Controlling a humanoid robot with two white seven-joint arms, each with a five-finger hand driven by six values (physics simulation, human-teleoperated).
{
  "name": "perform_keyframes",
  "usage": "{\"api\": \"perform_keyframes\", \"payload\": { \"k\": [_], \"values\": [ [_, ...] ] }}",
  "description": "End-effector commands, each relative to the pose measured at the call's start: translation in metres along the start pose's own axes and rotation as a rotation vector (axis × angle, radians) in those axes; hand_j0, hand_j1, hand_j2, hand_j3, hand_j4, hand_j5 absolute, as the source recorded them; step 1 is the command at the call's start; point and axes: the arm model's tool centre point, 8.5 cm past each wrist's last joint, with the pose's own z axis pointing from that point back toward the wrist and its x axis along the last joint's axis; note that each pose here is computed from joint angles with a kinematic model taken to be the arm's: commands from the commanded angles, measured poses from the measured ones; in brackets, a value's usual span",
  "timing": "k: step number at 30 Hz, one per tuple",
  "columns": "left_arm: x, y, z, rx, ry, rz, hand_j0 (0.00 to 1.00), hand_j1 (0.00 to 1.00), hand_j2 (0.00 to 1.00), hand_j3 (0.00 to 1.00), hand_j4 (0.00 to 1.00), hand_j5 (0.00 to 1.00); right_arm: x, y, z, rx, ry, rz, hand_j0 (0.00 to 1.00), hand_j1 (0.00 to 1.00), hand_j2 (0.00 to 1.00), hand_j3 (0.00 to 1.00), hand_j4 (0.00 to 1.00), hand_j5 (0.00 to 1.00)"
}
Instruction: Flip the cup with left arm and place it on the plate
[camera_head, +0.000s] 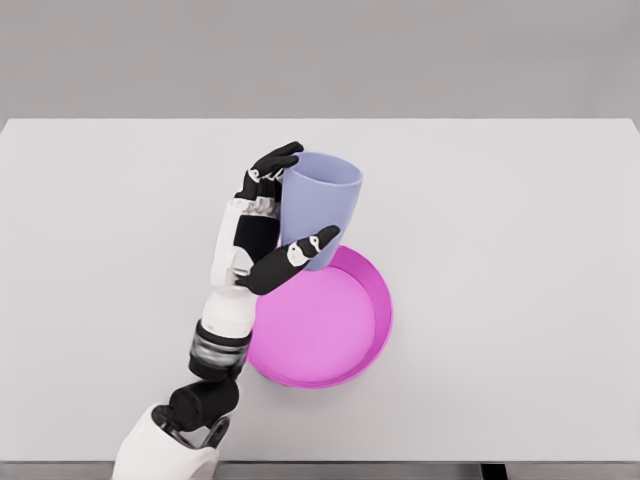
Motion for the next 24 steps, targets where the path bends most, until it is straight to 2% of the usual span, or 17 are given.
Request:
{"api": "perform_keyframes", "payload": {
  "k": [1, 7, 16, 24],
  "values": [
    [0.0004, 0.0009, 0.0006, -0.003, 0.002, -0.004, 0.48, 0.48, 0.48, 0.48, 0.48, 0.48, -0.0001, -0.0001, 0.0000, 0.000, 0.000, -0.001, 1.00, 1.00, 1.00, 1.00, 1.00, 1.00],
    [0.0030, 0.0000, -0.0005, -0.009, -0.006, -0.003, 0.63, 0.63, 0.63, 0.63, 0.63, 0.63, -0.0001, -0.0001, 0.0000, 0.000, 0.000, -0.001, 1.00, 1.00, 1.00, 1.00, 1.00, 1.00],
    [0.0071, -0.0002, -0.0026, -0.007, -0.020, 0.003, 0.77, 0.77, 0.77, 0.77, 0.77, 0.77, -0.0001, -0.0001, 0.0000, 0.000, 0.000, -0.001, 1.00, 1.00, 1.00, 1.00, 1.00, 1.00],
    [0.0073, 0.0008, -0.0021, 0.002, -0.019, 0.008, 0.80, 0.80, 0.80, 0.80, 0.80, 0.80, -0.0001, -0.0001, 0.0000, 0.000, 0.000, -0.001, 1.00, 1.00, 1.00, 1.00, 1.00, 1.00]
  ]
}}
